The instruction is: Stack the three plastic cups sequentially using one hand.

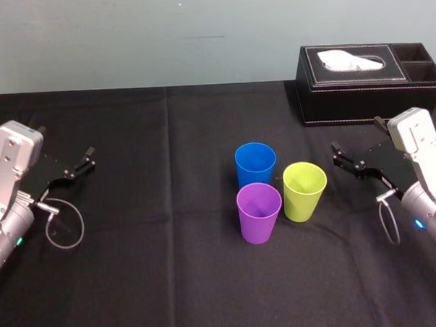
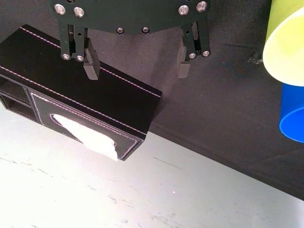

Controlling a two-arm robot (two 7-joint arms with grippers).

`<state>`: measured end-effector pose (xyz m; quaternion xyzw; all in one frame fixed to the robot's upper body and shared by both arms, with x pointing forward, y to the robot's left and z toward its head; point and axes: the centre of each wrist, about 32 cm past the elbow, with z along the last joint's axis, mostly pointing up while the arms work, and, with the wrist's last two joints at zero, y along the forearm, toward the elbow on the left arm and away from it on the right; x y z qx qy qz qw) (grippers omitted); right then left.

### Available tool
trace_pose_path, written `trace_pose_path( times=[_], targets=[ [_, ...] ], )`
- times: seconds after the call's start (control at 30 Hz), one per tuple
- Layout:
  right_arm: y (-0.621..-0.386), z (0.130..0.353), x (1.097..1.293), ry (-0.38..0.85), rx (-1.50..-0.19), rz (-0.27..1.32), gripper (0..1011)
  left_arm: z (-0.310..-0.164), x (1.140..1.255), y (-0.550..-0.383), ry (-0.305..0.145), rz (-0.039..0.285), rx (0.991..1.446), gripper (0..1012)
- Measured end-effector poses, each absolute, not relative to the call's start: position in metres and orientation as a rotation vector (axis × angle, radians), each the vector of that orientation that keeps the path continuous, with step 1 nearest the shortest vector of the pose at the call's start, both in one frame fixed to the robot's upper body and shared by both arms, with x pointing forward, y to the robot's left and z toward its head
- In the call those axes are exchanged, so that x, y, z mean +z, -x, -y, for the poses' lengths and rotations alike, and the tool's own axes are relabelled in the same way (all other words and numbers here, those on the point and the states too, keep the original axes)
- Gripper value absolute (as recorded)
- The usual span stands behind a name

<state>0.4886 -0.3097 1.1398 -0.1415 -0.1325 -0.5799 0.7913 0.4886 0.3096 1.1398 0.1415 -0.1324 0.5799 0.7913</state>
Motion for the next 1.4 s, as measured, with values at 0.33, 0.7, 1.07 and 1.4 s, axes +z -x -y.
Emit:
trace_pose_path(
  times=[0.33,0.7,1.07,1.4],
  targets=[
    [-0.4886,0.3097,1.1398,0.304,-1.248,0.285,1003,-0.3097,1.1398,-0.4886,-0.304,0.285,1.248,1011],
    [-0.4886,0.3097,1.1398,0.304,-1.248,0.285,1003,-0.3097,1.1398,-0.4886,-0.304,0.285,1.248,1011],
    [-0.4886,0.3097,1.1398,0.304,-1.248,0.285,1002,-0.3097,1.1398,-0.4886,-0.305,0.285,1.248,1011],
    [-0.4886,0.3097,1.1398,0.304,-1.248,0.285,1002,-0.3096,1.1398,-0.4886,-0.304,0.285,1.248,1011]
  ],
)
